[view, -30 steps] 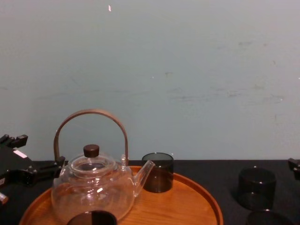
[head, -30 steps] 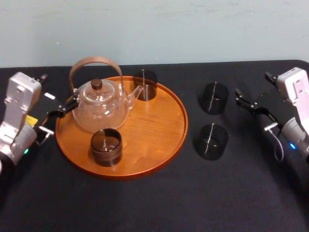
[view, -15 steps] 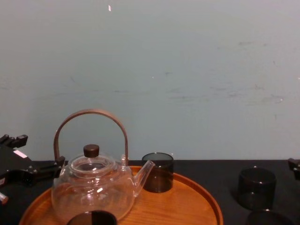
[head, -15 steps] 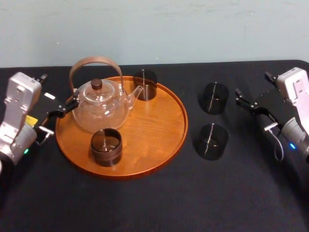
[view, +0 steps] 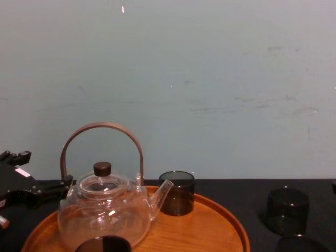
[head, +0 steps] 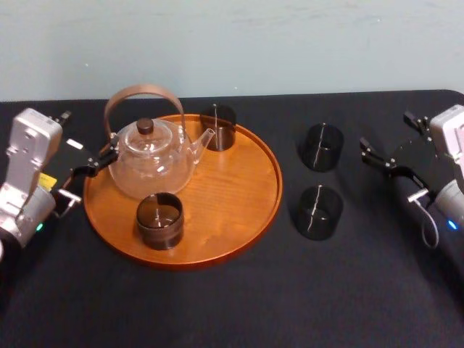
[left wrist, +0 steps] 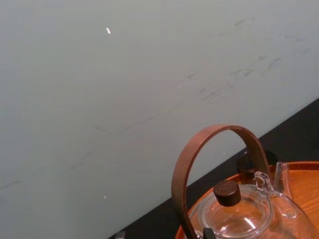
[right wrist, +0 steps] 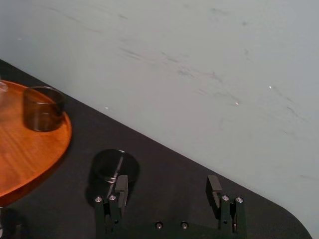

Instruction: Pick up the glass from the table and place it on the tray.

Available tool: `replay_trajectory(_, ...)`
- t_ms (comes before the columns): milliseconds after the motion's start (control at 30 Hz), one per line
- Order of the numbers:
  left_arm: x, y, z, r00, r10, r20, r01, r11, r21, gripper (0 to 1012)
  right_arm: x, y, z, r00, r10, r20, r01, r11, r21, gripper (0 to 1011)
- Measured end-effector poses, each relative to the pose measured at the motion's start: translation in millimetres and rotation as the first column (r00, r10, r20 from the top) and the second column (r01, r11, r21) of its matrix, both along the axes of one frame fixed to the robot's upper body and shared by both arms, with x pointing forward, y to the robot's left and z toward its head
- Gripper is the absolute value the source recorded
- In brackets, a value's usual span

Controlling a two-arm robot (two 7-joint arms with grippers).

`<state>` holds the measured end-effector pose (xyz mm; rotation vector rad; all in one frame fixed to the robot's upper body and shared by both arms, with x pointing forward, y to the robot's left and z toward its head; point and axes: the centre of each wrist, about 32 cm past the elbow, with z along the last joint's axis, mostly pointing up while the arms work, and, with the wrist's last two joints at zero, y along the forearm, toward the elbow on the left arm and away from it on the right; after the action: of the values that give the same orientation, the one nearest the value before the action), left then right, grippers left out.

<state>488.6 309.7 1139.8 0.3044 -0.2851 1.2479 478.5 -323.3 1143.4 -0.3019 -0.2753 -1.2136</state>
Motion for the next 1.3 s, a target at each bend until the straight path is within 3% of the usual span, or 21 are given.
replay_trajectory(700,0.0,0.0,0.0,1.0,0.0,0.0,0.0,1.0,0.0,1009,-56.9,14.4,0.6,0.99,0.139,-0.002,-0.139,0.99,0.029,1002)
replay_trajectory(1300,0.0,0.0,-0.1,1.0,0.0,0.0,0.0,1.0,0.0,1009,-77.6,35.9,-4.5,0.968,0.252,-0.02,-0.251,0.967,0.048,1002)
